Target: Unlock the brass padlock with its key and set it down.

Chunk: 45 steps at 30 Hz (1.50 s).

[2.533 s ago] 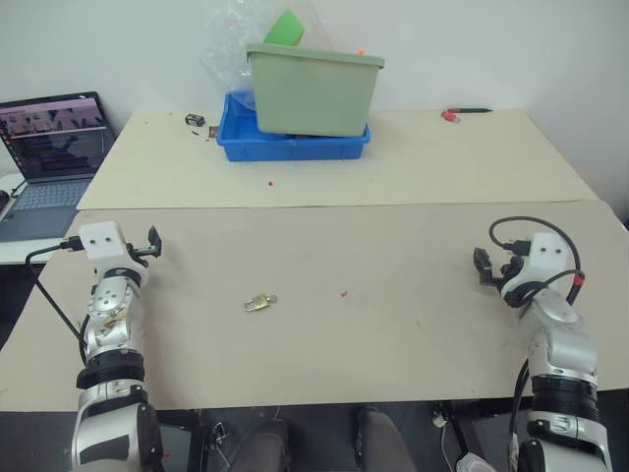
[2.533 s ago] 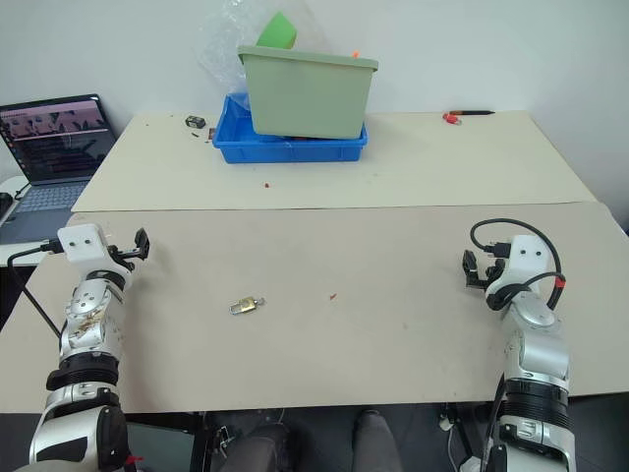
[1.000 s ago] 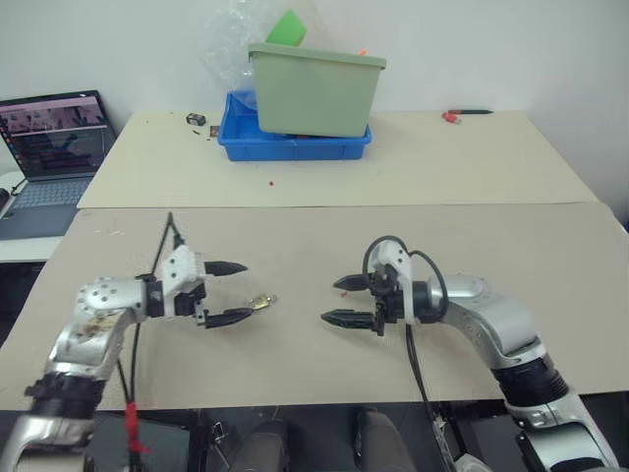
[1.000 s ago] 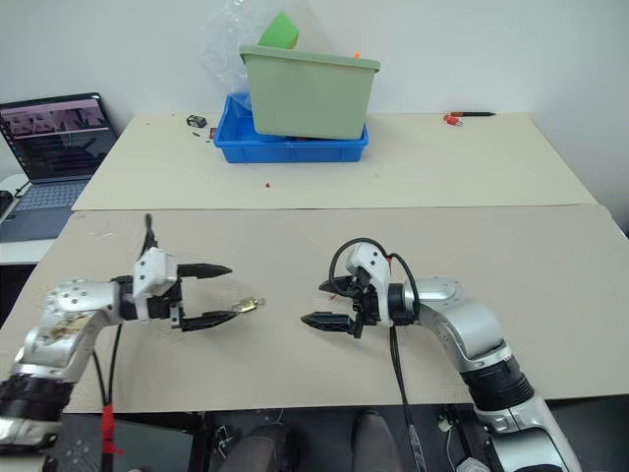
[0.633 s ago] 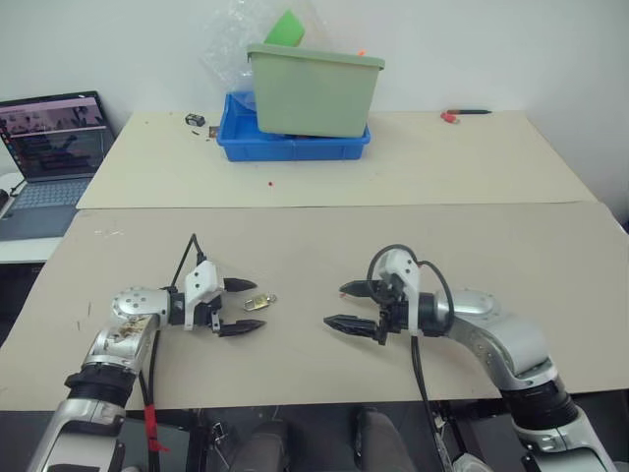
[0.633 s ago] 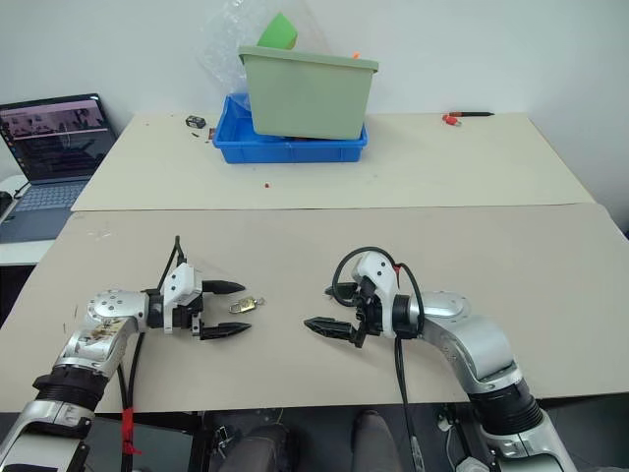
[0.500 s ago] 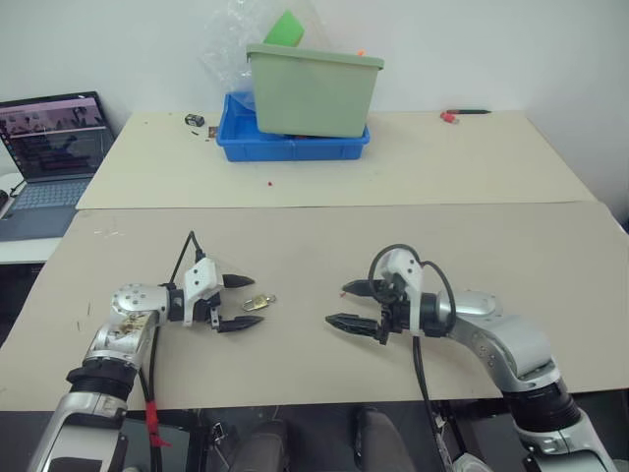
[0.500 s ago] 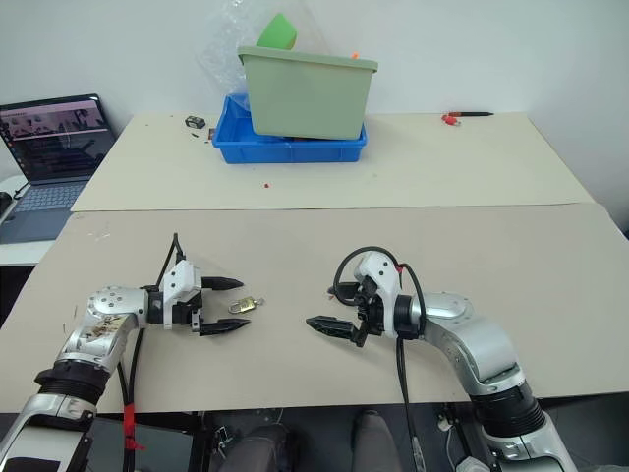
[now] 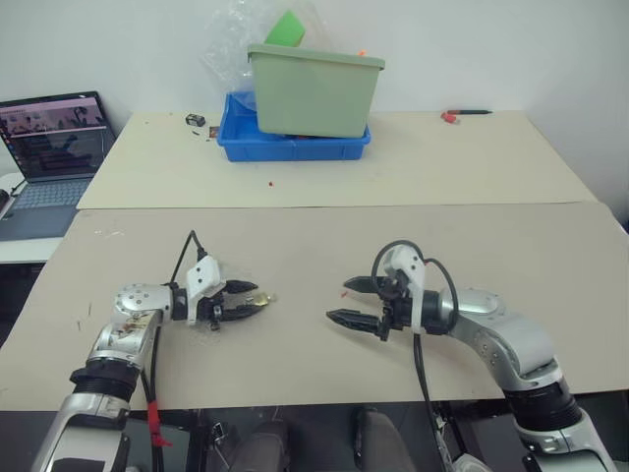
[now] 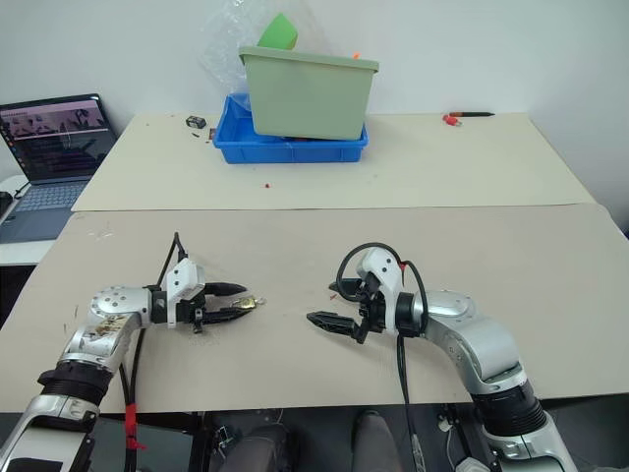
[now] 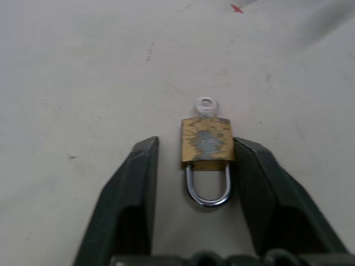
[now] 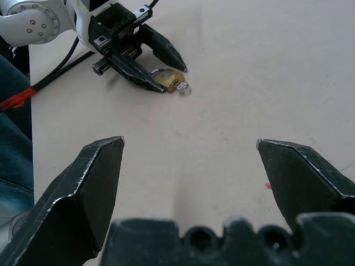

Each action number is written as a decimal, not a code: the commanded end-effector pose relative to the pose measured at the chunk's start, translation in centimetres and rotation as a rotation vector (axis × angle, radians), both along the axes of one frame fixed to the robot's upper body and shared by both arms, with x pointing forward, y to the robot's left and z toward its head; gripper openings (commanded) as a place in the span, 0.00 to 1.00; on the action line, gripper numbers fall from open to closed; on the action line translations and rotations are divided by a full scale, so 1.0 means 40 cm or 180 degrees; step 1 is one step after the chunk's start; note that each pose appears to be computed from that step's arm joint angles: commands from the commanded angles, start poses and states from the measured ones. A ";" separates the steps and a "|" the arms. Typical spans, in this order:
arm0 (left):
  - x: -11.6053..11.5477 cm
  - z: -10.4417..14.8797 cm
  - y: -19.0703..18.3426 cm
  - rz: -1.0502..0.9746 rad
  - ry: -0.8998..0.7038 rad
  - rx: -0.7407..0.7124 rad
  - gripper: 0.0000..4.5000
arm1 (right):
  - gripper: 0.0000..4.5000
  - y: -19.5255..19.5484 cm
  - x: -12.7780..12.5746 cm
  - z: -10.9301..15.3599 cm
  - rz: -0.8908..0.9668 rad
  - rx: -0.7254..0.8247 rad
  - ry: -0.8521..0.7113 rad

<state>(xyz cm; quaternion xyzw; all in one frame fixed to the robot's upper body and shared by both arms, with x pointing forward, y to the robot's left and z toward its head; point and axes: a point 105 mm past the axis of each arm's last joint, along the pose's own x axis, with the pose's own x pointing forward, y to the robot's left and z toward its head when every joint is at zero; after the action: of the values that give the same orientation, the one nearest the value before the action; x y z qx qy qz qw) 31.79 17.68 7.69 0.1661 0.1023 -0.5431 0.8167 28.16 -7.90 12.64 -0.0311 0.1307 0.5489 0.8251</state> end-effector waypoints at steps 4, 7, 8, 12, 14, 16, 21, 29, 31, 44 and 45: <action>-0.016 -0.027 -0.018 -0.0077 0.0133 0.0035 0.18 | 1.00 0.003 0.000 0.037 0.0040 0.0078 -0.0163; -0.016 -0.025 -0.028 -0.0100 0.0048 0.0046 0.18 | 1.00 0.005 -0.001 0.035 0.0041 0.0077 -0.0156; -0.014 -0.019 -0.034 -0.0097 -0.0060 0.0066 0.18 | 1.00 0.004 -0.001 0.033 0.0032 0.0064 -0.0158; -0.006 0.054 -0.080 -0.0105 -0.0942 0.0188 0.18 | 1.00 -0.002 0.019 0.033 -0.0119 0.0013 -0.0131; -0.004 0.094 -0.098 -0.0126 -0.1627 0.0412 0.18 | 1.00 -0.008 0.031 0.038 -0.0197 0.0014 -0.0103; -0.009 0.128 -0.117 -0.0177 -0.2232 0.0616 0.18 | 1.00 -0.019 0.040 0.039 -0.0271 -0.0005 -0.0028; -0.057 0.161 -0.156 -0.0578 -0.3478 0.1082 0.18 | 1.00 -0.061 0.074 0.042 -0.0542 0.0043 0.0335; -0.063 0.181 -0.180 -0.0492 -0.3768 0.0939 0.18 | 1.00 -0.042 0.085 0.066 -0.0382 0.0197 0.0605; -0.067 0.189 -0.187 -0.0516 -0.3830 0.0889 0.18 | 1.00 -0.026 0.081 0.067 -0.0294 0.0205 0.0613; -0.076 0.179 -0.190 -0.0544 -0.3770 0.0836 0.18 | 1.00 0.061 0.095 0.068 -0.0112 0.0341 0.0500; -0.077 0.177 -0.189 -0.0548 -0.3766 0.0839 0.18 | 1.00 0.061 0.094 0.068 -0.0109 0.0343 0.0499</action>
<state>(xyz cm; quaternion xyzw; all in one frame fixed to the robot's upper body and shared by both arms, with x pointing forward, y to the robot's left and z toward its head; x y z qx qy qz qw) 29.18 10.37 13.75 0.5529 -0.2900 -0.4116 0.6639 31.70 -5.69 14.10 0.0652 0.1931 0.5351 0.8198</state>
